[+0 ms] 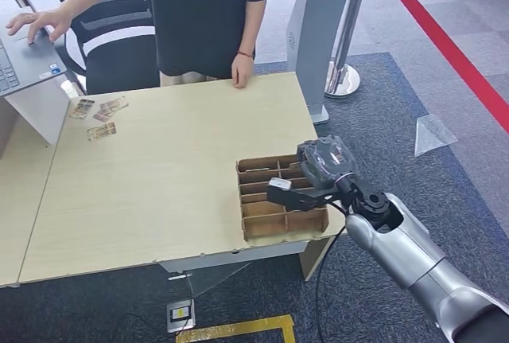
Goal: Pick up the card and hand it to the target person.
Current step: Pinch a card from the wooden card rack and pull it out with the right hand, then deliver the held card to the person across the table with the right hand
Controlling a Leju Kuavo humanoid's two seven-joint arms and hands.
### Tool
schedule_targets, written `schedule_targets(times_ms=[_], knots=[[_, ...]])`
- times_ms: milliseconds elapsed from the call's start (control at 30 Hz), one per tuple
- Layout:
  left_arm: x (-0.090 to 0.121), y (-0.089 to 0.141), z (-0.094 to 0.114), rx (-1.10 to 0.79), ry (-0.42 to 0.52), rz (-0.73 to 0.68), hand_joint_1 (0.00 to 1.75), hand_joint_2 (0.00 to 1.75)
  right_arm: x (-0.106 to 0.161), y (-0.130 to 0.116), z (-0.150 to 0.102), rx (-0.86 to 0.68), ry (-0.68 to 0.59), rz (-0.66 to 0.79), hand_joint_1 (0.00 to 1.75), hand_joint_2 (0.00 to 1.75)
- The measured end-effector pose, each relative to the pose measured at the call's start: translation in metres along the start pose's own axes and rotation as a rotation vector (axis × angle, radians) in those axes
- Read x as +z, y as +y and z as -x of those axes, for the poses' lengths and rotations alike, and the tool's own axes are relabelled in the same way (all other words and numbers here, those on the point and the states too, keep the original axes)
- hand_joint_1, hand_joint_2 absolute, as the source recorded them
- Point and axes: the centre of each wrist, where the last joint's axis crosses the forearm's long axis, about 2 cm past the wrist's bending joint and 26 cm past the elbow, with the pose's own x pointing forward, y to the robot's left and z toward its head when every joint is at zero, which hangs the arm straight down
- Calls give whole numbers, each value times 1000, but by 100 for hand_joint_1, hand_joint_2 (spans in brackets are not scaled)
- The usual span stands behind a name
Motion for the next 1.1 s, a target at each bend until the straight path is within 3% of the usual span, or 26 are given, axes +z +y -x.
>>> schedule_targets(times_ms=[767,1100], knots=[[1,-4,-2,-2,-9,9,0,175,-12,-57,16,62,80,164,175,175],[2,-4,-2,-2,0,9,0,175,-4,-83,28,44,176,380,175,175]])
